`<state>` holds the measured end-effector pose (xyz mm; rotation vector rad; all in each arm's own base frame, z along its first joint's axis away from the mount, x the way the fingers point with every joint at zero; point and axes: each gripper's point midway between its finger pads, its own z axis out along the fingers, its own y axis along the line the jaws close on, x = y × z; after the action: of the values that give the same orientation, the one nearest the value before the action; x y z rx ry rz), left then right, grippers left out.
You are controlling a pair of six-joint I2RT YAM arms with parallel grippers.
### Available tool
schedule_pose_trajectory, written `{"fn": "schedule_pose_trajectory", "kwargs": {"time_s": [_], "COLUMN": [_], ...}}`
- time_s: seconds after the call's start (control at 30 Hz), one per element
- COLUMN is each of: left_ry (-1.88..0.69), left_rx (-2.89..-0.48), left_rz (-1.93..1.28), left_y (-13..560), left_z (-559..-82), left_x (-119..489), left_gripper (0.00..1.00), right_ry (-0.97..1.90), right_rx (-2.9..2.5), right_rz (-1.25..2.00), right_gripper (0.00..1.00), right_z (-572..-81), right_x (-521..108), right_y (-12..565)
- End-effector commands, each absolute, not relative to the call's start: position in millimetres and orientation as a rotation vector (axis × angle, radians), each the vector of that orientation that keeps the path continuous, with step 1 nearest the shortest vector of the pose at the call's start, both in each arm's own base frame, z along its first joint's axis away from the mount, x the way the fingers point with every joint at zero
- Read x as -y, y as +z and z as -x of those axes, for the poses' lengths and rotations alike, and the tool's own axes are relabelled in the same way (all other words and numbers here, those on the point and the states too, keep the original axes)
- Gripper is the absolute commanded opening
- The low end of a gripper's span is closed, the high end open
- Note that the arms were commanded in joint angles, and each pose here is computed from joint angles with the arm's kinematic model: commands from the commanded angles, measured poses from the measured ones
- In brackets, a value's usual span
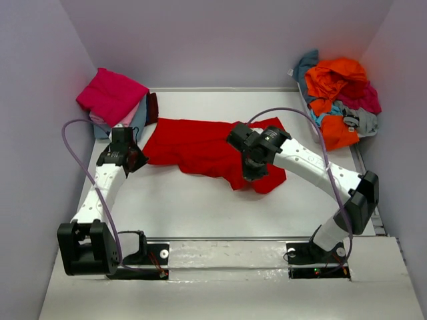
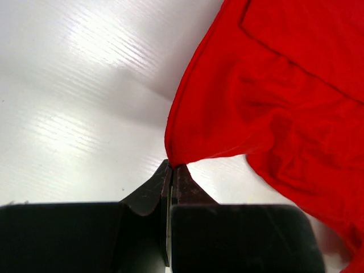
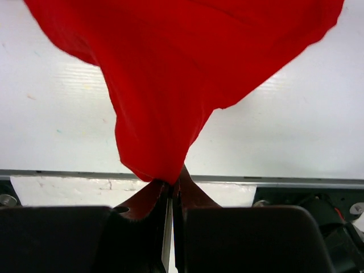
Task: Fold and stack the t-shirts
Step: Fold the tshirt
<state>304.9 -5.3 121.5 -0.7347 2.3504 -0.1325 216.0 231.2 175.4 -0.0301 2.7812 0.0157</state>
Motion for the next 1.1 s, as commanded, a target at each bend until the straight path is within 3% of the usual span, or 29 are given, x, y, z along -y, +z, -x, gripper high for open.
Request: {"fn": "schedule_pose_trajectory", "kwargs": {"time_s": [0.0,0.43,0.8,1.07], "left_ry": [-0.076,-0.056,-0.061,-0.102], "left_rx": [-2.364,-2.402,-2.380,-2.395], "left_rz": [0.759,0.819,0.840,0.862], "left_y": [124.1,139.5,156.5,144.1], "left_z": [-284.2,-258.5,-246.9,-262.0], "left_x": [-2.7,-3.2,-3.6,2.5], "left_gripper": [0.06,0.06,0.06,0.06], "right_ry": [-0.050,-0.091,0.045,0.125], "right_rx": [-2.769,-2.786,-2.815,-2.776], "right_rz": [-0.063,-0.243,-0.354,-0.321], "right_gripper": [0.07,0.07,0.07,0.07], "right_z": [-196.6,-154.4,-123.2,-143.0], "right_x": [-203.9,-155.5,-142.1,-165.5], "right_y": [184.8,194.0,190.1,201.2]}}
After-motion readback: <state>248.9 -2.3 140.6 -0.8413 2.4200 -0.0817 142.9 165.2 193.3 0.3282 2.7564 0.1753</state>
